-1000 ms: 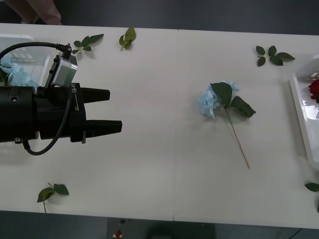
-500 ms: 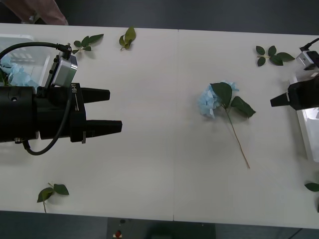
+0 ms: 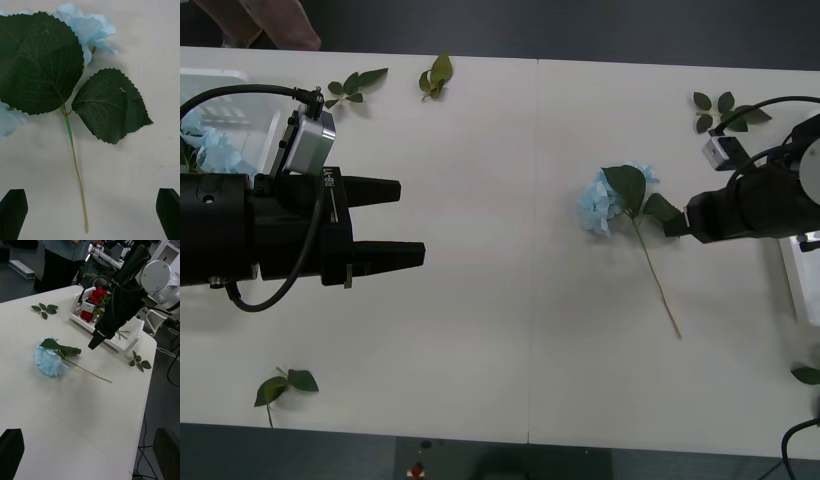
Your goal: Put the red flowers into the right box and the blue flowers into the left box
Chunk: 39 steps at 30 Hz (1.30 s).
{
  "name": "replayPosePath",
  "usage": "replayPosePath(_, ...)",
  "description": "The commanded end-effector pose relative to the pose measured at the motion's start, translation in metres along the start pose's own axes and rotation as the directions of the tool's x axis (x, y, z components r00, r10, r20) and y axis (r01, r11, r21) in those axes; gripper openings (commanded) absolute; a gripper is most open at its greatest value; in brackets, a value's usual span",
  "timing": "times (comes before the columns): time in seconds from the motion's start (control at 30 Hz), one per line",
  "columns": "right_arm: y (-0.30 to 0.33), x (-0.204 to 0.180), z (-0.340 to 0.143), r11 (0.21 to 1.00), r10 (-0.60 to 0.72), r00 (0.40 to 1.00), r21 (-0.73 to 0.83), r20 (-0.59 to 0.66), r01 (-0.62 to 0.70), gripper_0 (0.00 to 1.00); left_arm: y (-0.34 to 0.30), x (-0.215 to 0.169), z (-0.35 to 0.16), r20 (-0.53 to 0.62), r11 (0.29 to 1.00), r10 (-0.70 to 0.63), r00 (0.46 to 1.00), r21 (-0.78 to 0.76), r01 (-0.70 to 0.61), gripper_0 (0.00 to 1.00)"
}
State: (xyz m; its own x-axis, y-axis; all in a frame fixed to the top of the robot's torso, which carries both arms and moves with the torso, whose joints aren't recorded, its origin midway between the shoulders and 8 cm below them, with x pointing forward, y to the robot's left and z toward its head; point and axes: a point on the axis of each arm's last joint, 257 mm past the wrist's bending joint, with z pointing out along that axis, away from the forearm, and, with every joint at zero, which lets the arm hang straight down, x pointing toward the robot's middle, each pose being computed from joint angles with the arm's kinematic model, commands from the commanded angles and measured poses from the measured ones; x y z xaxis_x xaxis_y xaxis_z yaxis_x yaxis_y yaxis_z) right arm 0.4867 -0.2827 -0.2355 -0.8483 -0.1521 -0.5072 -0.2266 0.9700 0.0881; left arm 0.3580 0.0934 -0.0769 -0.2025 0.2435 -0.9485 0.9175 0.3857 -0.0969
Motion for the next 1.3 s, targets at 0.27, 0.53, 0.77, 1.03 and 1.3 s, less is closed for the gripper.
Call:
replayPosePath(0.27,0.018,0.001,0.025,0.998,0.030,1.000,0.047,-0.002,-0.030,1.00,-0.006,-0.009,-0.003,0.004,0.999,0.040,0.999,0.003,-0.040,1.00)
replayPosePath(0.53,0.021,0.009,0.058,0.998,0.028,1.000,0.053,-0.009,-0.027,1.00,-0.006,-0.009,-0.003,0.004,0.999,0.040,0.999,0.003,-0.040,1.00)
replayPosePath(0.77,0.020,0.016,0.078,0.998,0.032,0.999,0.061,-0.011,-0.032,1.00,-0.006,-0.009,-0.003,0.004,0.999,0.040,0.999,0.003,-0.040,1.00)
replayPosePath(1.03,0.020,0.023,0.088,0.997,0.035,0.999,0.074,-0.027,-0.033,1.00,-0.006,-0.009,-0.003,0.004,0.999,0.040,0.999,0.003,-0.040,1.00)
replayPosePath(1.3,0.019,0.023,0.096,0.996,0.033,0.999,0.083,-0.015,-0.032,1.00,-0.006,-0.009,-0.003,0.004,0.999,0.040,0.999,0.003,-0.040,1.00)
